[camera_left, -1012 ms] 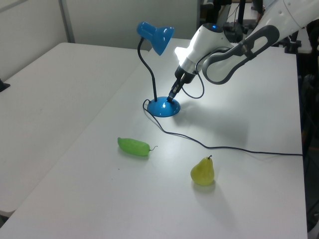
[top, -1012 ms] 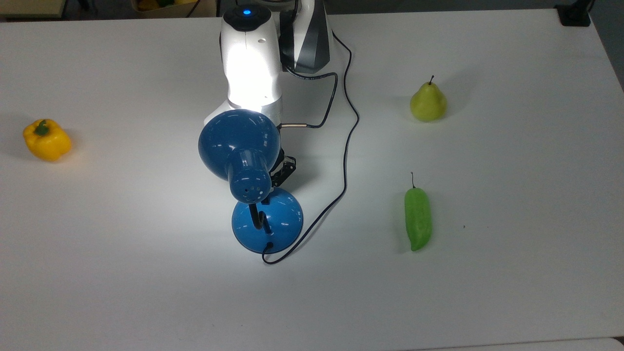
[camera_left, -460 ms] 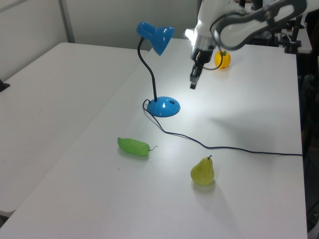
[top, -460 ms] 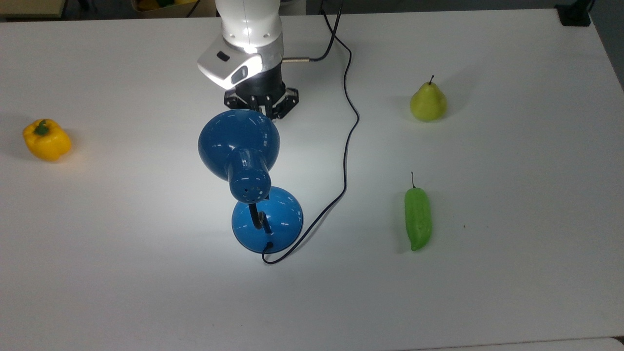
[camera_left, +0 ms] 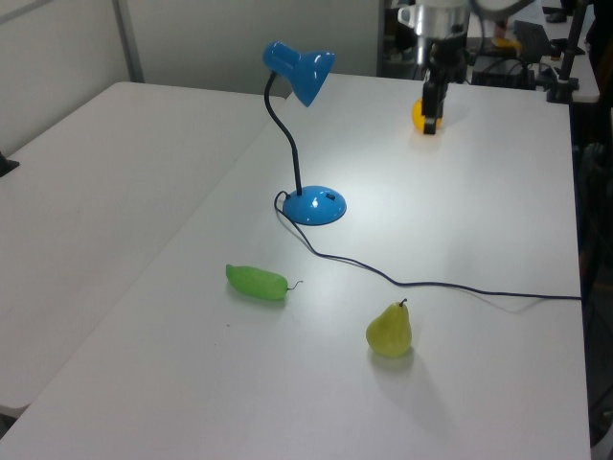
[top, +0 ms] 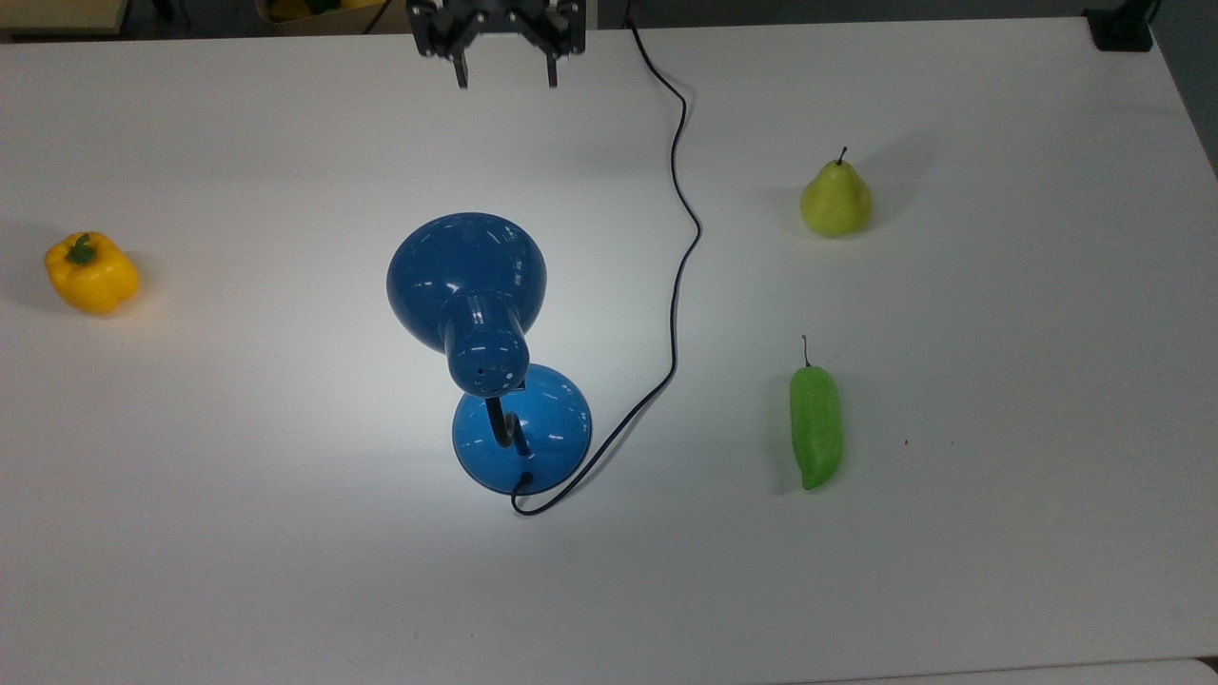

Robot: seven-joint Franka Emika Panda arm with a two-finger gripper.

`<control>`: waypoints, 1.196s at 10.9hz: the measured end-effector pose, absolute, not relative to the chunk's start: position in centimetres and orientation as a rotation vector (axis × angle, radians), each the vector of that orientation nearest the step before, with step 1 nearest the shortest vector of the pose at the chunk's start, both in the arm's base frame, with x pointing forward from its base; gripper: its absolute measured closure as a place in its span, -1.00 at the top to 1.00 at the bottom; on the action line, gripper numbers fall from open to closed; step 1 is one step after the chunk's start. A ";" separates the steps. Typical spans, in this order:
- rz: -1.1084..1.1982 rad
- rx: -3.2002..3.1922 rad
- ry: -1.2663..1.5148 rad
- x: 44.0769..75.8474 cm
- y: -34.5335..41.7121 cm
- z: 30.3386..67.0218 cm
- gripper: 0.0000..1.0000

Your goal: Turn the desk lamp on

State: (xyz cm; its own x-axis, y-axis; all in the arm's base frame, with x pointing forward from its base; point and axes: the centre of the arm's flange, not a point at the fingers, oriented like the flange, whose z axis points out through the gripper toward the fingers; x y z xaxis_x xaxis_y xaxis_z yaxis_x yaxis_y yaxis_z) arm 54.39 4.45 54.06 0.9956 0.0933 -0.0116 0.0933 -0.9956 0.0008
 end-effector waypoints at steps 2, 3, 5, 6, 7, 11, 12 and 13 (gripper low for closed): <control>-0.056 3.135 0.134 51.1 3.8 59.1 1.00; -0.055 3.136 0.116 50.3 3.7 60.8 1.00; -0.005 3.142 0.039 50.3 3.6 63.4 1.00; 0.013 3.155 0.025 50.6 3.7 64.0 1.00; 0.030 3.182 0.017 51.2 3.8 64.0 1.00; 0.139 3.205 0.099 54.7 1.8 62.6 1.00; 0.138 3.204 0.112 54.8 1.6 62.6 1.00; 0.141 3.203 0.114 54.8 1.6 62.6 1.00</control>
State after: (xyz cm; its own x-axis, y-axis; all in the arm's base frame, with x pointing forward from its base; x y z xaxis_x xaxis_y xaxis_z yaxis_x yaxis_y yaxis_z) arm 54.79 1.62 62.62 0.9937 0.0677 0.0898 0.0736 -0.9953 -0.0637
